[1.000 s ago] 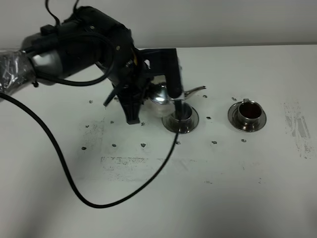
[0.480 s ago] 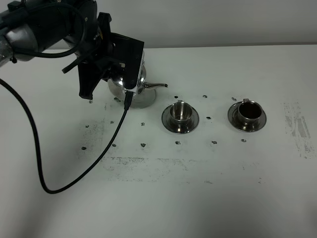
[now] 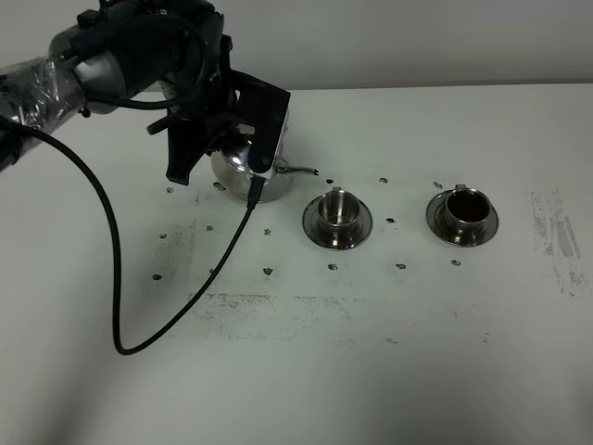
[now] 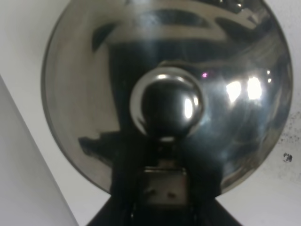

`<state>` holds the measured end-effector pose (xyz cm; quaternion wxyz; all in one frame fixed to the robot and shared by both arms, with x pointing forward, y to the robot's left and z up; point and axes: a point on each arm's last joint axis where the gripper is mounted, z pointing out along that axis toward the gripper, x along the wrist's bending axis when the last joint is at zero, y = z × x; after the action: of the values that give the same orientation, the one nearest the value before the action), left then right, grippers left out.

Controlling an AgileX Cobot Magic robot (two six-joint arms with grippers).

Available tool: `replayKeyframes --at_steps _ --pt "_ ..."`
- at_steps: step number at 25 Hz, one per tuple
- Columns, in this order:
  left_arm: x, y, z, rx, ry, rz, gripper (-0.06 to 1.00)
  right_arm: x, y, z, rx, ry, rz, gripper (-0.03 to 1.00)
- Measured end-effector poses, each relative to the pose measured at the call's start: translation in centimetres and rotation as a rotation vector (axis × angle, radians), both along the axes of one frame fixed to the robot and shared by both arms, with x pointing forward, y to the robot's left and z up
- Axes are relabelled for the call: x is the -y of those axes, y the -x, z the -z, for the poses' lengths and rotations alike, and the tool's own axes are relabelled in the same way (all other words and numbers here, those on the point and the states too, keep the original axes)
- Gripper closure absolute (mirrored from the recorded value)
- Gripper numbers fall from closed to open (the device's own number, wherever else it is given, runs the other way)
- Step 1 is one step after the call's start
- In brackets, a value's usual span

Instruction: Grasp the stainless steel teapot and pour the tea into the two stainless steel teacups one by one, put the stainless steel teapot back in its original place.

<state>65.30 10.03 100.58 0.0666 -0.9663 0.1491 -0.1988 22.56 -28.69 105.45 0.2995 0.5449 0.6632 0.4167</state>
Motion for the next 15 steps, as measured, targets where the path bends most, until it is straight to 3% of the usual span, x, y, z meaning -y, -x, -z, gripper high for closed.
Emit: replayKeyframes --at_steps 15 --pt "2.8 0.7 1.5 0.046 -0.149 0.115 0.75 0.0 0.0 0.0 0.0 0.001 0.0 0.53"
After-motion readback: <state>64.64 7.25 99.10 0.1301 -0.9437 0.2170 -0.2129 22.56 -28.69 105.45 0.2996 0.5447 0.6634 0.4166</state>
